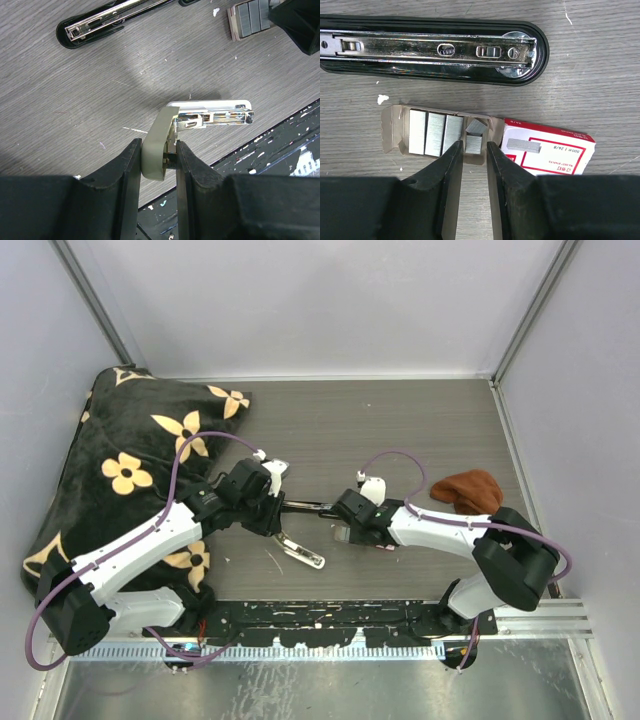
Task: Load the staples into the stapler
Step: Pick up the staple from the center of the board.
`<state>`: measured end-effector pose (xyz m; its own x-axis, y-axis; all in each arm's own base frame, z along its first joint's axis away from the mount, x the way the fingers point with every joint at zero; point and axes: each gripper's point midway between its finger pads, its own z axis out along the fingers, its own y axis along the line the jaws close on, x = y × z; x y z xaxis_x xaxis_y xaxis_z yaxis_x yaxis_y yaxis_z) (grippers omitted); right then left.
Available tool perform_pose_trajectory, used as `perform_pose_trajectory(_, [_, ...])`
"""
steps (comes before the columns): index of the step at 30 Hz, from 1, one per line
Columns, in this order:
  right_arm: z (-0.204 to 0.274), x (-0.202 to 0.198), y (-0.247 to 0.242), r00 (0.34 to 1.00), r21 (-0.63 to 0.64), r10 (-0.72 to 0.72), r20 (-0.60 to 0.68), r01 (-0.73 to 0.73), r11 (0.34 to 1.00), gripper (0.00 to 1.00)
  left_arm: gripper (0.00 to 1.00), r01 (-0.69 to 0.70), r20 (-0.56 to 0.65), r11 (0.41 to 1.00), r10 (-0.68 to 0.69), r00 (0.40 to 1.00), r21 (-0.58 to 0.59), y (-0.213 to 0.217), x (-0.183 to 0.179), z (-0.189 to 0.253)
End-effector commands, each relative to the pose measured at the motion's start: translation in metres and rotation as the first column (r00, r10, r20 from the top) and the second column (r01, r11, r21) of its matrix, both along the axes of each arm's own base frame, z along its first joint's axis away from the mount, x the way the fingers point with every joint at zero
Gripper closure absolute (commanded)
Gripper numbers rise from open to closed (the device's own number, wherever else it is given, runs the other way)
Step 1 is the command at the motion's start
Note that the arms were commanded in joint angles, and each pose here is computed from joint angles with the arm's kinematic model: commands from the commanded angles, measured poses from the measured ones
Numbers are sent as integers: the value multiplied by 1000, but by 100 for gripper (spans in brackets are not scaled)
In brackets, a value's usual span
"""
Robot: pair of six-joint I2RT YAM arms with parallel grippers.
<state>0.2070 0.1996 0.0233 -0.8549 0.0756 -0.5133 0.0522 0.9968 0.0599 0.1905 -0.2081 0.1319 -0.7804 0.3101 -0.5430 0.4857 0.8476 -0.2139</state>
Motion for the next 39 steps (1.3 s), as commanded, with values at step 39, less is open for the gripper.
perform_pose_trajectory(39, [5, 15, 4, 998, -22, -18, 55, 19, 1000, 76, 100, 21, 61, 998, -17, 998, -61, -10, 9, 24])
